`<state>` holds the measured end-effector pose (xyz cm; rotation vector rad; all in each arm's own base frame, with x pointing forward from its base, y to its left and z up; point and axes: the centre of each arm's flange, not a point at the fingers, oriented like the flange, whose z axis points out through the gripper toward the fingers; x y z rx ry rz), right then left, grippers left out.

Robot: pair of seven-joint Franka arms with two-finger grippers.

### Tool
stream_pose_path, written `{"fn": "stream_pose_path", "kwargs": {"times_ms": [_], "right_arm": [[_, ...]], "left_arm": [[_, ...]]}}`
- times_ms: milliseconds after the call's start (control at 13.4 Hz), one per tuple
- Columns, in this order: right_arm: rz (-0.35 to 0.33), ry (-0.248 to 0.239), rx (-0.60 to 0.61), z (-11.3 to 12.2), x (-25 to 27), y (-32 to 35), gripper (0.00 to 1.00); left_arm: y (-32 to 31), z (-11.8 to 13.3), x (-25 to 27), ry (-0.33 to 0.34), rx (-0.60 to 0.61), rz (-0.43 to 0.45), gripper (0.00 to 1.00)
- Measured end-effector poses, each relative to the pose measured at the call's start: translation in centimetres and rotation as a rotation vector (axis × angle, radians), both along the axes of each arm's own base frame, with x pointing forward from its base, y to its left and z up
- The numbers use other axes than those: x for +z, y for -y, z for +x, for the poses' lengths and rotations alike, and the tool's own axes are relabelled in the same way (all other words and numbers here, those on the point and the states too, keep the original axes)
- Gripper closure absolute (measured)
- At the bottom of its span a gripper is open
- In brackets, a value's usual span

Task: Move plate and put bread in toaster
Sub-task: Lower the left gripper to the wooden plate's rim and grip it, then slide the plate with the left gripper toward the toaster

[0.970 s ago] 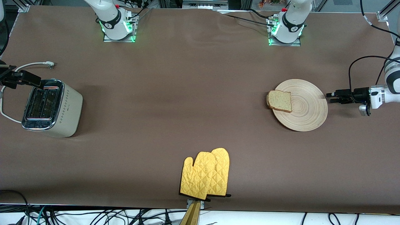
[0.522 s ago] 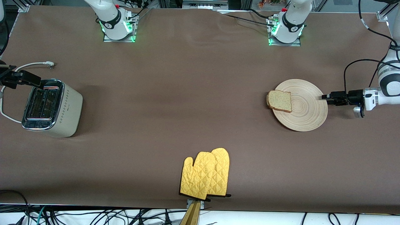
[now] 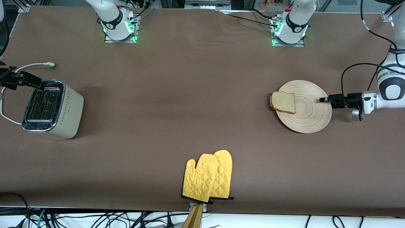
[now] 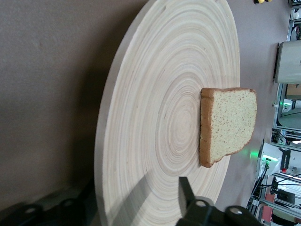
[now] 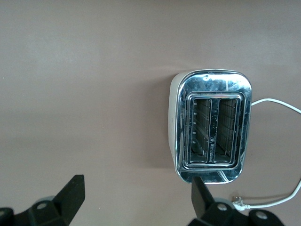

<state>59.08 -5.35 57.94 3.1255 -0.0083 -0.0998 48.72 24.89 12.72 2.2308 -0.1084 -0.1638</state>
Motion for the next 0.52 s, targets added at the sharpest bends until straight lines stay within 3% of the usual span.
{"fn": "stream_pose_path", "kwargs": {"times_ms": [298,373,522], "right_arm": [[0.0,0.0,0.0,0.01,-0.02,0.0,0.0],[0.0,0.0,0.0,0.01,-0.03,0.01,0.0],[0.0,-0.001,0.0,0.03,-0.08,0.01,0.0]], "left_arm": [[0.1,-0.14,-0.95,0.011,0.015,-0.01,0.79],[0.14,-0.08,-0.82,0.014,0.027,-0.021,0.85],[0.15,-0.11,-0.9,0.014,0.03,-0.02,0.85]]}}
